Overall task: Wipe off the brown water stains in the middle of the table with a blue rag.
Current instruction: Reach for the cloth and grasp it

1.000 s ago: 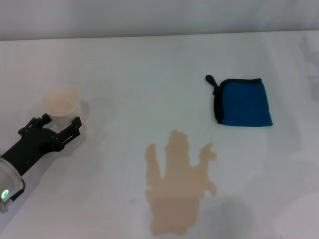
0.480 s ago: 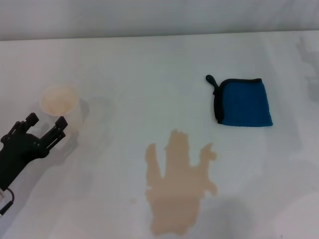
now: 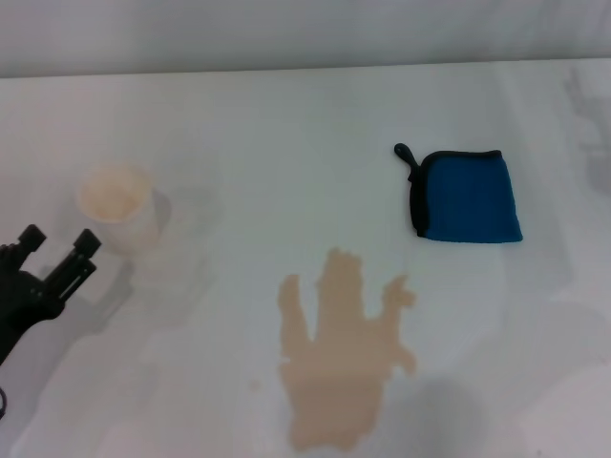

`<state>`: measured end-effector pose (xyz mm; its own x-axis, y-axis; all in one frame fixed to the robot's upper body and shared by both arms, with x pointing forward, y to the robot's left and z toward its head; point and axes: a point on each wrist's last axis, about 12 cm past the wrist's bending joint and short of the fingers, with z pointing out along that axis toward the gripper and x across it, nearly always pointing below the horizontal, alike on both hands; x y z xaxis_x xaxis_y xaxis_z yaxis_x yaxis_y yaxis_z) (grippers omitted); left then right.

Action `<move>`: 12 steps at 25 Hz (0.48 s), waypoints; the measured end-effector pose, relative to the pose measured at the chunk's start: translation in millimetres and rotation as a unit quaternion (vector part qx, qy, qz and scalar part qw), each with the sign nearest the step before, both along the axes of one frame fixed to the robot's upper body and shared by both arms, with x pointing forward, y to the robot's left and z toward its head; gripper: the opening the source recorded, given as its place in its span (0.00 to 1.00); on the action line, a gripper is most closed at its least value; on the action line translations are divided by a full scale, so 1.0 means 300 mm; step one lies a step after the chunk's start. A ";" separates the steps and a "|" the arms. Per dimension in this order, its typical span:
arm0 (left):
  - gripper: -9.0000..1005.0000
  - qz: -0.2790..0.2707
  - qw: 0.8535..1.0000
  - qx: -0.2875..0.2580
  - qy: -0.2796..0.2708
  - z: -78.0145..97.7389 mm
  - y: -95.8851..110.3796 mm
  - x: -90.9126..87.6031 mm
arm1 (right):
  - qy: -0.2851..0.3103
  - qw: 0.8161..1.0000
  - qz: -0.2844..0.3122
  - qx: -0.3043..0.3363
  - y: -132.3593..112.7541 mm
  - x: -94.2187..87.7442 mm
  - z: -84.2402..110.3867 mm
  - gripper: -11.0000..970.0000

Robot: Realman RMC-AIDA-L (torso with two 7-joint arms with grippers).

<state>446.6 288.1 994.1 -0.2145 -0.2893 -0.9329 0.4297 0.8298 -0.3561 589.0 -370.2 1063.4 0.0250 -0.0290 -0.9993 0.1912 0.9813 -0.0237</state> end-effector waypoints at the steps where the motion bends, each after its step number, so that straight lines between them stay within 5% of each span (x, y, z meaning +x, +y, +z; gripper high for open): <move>1: 0.88 0.005 1.000 -0.003 -0.001 0.000 0.005 -0.004 | -0.001 1.000 0.002 0.001 0.002 0.002 0.002 0.85; 7: 0.88 0.066 0.998 -0.021 -0.002 -0.002 0.056 -0.030 | 0.031 0.997 0.071 -0.003 0.077 0.081 0.044 0.85; 12: 0.88 0.113 0.993 -0.031 -0.001 -0.004 0.094 -0.032 | 0.162 0.982 0.097 -0.030 0.145 0.195 0.103 0.85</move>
<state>436.9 316.3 992.8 -0.1355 -0.3862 -0.9124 0.2359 0.8818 -0.4083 647.4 -326.6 1094.2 -0.2824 -0.1133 -0.9526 -0.0253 0.9935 -0.1107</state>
